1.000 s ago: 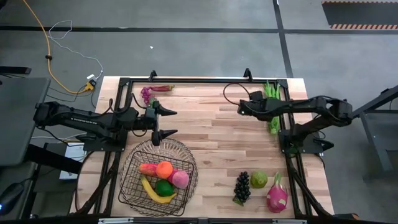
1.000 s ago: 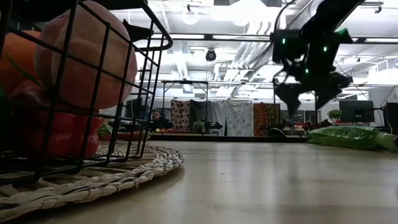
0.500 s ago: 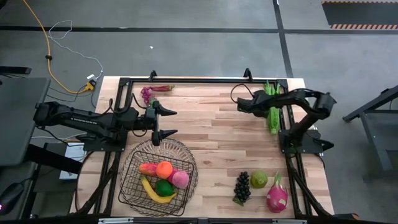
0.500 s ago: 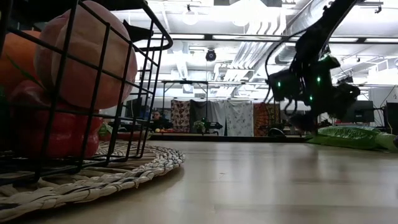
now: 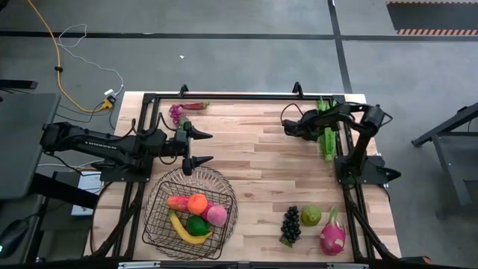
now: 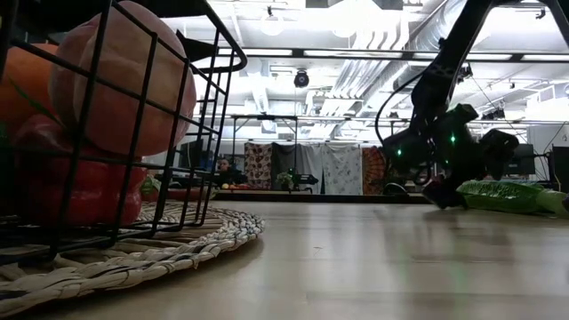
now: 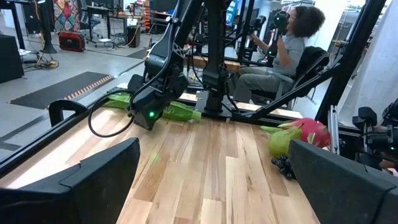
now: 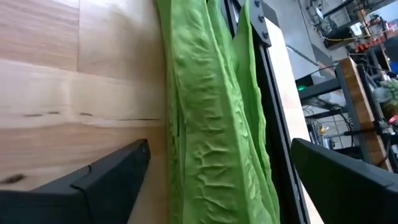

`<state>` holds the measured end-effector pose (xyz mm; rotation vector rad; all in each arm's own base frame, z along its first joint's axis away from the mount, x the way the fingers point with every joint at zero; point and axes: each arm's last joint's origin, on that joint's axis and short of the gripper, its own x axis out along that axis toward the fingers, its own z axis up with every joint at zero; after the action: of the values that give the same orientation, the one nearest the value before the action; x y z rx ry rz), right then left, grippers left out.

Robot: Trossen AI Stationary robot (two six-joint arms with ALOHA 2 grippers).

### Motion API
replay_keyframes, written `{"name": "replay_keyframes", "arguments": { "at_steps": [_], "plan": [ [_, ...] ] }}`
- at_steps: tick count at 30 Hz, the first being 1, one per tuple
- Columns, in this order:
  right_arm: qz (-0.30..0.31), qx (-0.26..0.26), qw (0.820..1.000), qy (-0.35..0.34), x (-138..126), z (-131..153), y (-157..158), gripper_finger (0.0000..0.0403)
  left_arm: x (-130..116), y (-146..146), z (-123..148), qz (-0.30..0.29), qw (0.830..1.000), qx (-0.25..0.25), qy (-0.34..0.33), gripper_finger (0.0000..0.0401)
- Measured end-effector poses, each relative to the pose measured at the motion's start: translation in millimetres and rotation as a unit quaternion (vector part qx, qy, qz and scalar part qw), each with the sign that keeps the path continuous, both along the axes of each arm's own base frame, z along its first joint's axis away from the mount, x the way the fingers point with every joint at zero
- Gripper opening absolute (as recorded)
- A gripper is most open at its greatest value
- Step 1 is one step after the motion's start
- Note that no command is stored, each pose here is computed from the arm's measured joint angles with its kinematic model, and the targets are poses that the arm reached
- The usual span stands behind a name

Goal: Build produce basket
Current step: Put the green leaf lettuce into the black wire basket

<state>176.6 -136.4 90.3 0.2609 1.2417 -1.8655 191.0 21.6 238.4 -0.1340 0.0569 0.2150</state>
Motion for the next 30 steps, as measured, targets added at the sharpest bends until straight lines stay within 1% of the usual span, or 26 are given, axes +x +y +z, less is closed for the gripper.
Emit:
{"name": "replay_keyframes", "arguments": {
  "at_steps": [4,13,15,17,21,30],
  "plan": [
    [-0.005,-0.006,1.000,-0.006,0.5,-1.6,-0.3,0.0377,0.0,0.0,0.0,0.000,1.000,0.000,0.000,0.0399],
    [-0.002,-0.020,1.000,-0.013,2.2,-2.9,-1.7,0.0375,0.0,0.0,0.0,0.000,1.000,0.000,0.000,0.0399],
    [-0.007,-0.024,1.000,-0.017,2.1,-3.1,-1.6,0.0369,0.0,0.0,0.0,0.000,1.000,0.000,0.000,0.0399],
    [-0.013,-0.026,0.999,-0.023,1.9,-3.4,-1.5,0.0354,0.0,0.0,0.0,0.000,1.000,0.000,0.000,0.0399],
    [-0.018,-0.022,0.999,-0.024,1.3,-3.4,-1.3,0.0300,0.0,0.0,-0.1,0.000,1.000,-0.001,0.000,0.0399],
    [-0.025,-0.020,0.999,-0.019,-1.4,-3.1,-3.6,0.0129,-0.1,0.0,-0.8,0.000,1.000,-0.001,0.004,0.0399]
  ]
}}
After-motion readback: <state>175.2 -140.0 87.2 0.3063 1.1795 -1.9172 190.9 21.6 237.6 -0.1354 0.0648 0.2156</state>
